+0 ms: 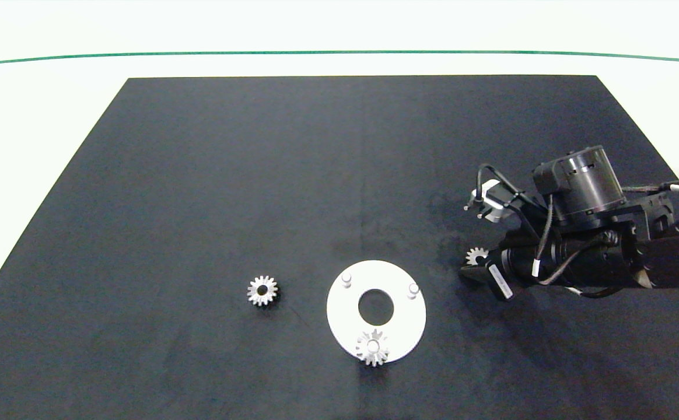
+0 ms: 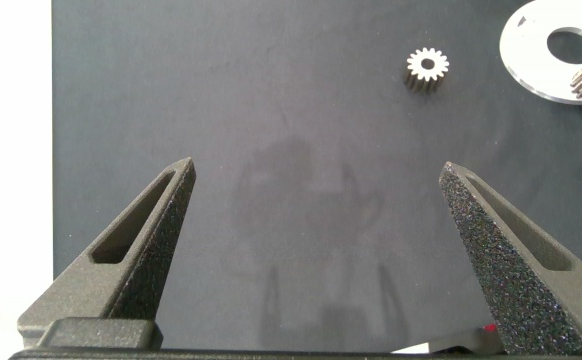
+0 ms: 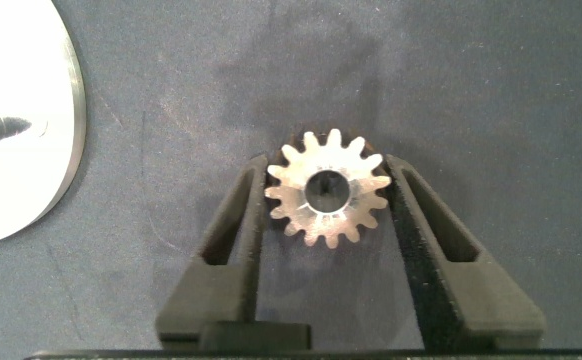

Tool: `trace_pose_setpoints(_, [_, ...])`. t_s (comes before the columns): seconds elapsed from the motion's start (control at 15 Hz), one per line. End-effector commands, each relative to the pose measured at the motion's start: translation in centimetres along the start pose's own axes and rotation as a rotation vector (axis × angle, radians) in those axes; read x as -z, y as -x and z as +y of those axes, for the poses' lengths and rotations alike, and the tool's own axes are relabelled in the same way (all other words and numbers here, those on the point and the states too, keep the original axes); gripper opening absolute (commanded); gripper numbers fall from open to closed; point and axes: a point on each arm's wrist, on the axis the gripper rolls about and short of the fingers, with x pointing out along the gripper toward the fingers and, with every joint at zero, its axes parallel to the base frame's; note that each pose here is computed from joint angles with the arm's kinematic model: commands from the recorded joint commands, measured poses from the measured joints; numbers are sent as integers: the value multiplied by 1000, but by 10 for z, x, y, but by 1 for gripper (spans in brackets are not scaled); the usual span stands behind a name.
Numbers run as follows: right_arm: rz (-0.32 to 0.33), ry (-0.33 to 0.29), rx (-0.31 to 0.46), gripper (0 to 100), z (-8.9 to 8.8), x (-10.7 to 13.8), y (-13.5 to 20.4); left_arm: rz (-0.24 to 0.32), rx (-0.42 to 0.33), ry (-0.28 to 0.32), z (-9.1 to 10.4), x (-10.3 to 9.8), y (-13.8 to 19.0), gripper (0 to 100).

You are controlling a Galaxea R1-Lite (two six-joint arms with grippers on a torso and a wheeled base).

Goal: Install three planetary gears onto the carrier pins

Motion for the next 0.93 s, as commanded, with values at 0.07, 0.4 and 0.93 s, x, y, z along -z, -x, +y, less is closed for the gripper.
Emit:
trace_pose_setpoints(0.07, [2, 2, 1, 38, 0, 0, 0, 2, 1, -1, 0, 0, 0, 100])
trace_pose_setpoints(0.4, [4, 1, 1, 29, 0, 1, 0, 0, 1, -1, 0, 0, 0, 100])
trace_pose_setpoints(0.93, [8, 1, 0, 12, 0, 2, 0, 2, 1, -1, 0, 0, 0, 100])
